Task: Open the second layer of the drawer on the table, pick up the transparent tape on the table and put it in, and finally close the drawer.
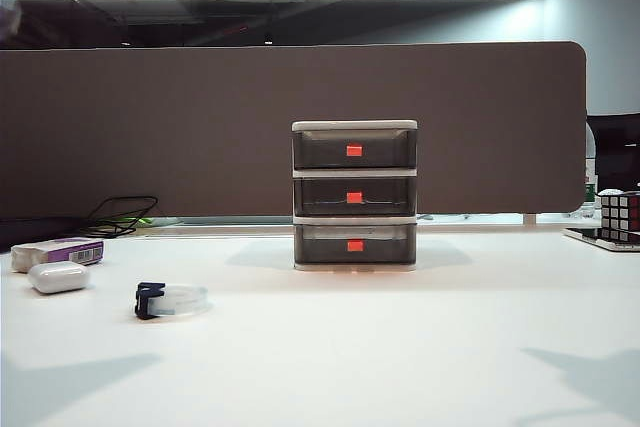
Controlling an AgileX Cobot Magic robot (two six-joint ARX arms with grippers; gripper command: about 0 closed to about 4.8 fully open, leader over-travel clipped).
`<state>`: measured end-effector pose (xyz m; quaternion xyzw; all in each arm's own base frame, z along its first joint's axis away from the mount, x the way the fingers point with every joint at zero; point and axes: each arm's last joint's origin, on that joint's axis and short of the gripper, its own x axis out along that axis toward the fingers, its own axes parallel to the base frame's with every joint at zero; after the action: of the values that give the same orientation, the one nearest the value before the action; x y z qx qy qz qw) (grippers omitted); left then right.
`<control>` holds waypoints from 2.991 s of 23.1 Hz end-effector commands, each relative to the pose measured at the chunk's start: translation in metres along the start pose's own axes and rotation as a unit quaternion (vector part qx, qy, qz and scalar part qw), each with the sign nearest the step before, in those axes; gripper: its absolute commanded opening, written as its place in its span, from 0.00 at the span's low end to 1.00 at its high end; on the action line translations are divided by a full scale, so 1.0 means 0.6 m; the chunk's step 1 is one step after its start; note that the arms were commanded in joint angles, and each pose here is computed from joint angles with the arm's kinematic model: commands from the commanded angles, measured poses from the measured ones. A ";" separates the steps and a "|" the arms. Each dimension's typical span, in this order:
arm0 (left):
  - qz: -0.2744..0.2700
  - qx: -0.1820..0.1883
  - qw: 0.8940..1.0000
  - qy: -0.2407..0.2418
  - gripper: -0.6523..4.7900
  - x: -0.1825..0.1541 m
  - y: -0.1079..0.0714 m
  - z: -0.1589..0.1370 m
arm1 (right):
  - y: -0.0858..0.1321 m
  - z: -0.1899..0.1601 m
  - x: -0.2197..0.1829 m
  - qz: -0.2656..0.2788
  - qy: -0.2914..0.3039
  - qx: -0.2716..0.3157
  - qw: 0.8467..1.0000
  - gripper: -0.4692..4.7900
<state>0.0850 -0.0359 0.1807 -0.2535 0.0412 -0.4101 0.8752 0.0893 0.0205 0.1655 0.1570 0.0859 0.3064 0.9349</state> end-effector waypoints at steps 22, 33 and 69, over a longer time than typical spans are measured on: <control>0.013 0.100 0.990 0.094 0.17 0.230 -0.028 -0.028 | 0.014 0.156 0.096 0.005 0.032 -0.030 0.999 0.08; 0.084 0.112 0.987 0.080 0.17 0.332 0.002 -0.047 | -0.013 0.153 0.230 0.043 0.134 -0.020 0.990 0.08; 0.306 0.213 0.928 0.013 0.62 0.499 0.006 -0.196 | -0.047 0.157 0.318 0.066 0.119 -0.073 0.988 0.08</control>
<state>0.2517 -0.3033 0.1155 -0.0346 0.0473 -0.1357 0.9890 0.2805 0.0899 0.2285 0.0598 0.1773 0.3851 0.9037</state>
